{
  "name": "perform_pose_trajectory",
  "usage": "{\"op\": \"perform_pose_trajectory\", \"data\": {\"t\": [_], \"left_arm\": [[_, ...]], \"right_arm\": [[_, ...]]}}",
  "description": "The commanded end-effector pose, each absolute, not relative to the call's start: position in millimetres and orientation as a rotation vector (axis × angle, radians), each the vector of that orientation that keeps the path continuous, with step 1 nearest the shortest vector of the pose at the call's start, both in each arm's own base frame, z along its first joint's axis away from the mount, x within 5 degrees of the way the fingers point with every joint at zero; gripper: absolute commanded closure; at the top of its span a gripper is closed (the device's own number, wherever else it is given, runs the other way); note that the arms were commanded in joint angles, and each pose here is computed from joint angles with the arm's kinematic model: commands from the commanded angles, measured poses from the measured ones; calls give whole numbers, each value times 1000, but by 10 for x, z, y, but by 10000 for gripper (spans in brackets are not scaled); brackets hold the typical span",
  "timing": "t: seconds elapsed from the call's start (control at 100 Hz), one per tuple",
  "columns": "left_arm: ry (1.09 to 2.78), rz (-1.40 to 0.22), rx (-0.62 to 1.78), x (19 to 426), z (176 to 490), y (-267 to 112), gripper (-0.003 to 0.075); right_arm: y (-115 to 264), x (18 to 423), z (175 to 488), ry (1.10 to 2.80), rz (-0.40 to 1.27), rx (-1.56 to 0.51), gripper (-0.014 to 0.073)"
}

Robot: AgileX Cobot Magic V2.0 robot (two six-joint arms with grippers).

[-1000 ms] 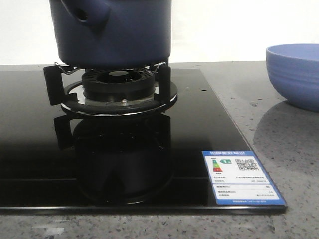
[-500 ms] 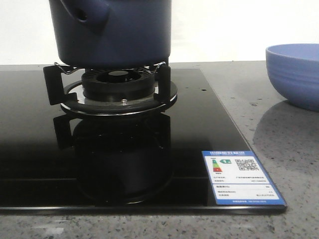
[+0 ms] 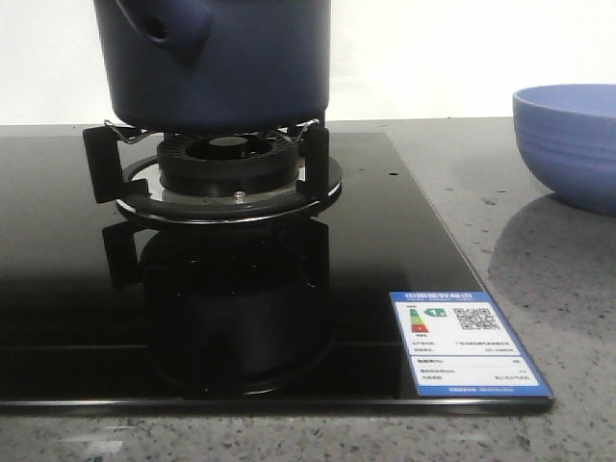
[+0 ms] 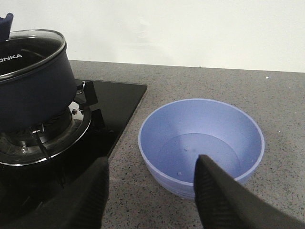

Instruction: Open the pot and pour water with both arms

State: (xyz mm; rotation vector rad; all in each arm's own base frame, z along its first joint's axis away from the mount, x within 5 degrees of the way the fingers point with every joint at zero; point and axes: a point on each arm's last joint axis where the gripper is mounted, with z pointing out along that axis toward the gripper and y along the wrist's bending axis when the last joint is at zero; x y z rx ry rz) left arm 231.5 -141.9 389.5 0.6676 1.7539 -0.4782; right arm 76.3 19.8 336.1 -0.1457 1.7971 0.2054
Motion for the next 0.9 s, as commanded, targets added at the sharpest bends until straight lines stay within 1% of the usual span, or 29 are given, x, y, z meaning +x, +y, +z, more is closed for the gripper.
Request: {"op": "perform_pose_trajectory", "data": {"t": [0.0,0.18,0.44,0.57,0.72,0.89], "left_arm": [[1652,-506,635,2288,4121,-1414,216],[1642,-487,698,2380,4037,-1461,216],[1665,-438,665,2574,3903,-1505,216],[1665,-429,669,2641,3896,-1535,216],[1667,-450,664,2750,3917,-1601,216],[1688,-466,679,2850,3864,-1667,224]], "right_arm": [[178,788,3521,1713,188,-124,230],[180,787,3515,1719,190,-127,230],[184,785,3506,1729,193,-131,230],[186,784,3502,1733,194,-133,230],[186,784,3502,1733,194,-133,230],[186,783,3501,1735,194,-133,230]]}}
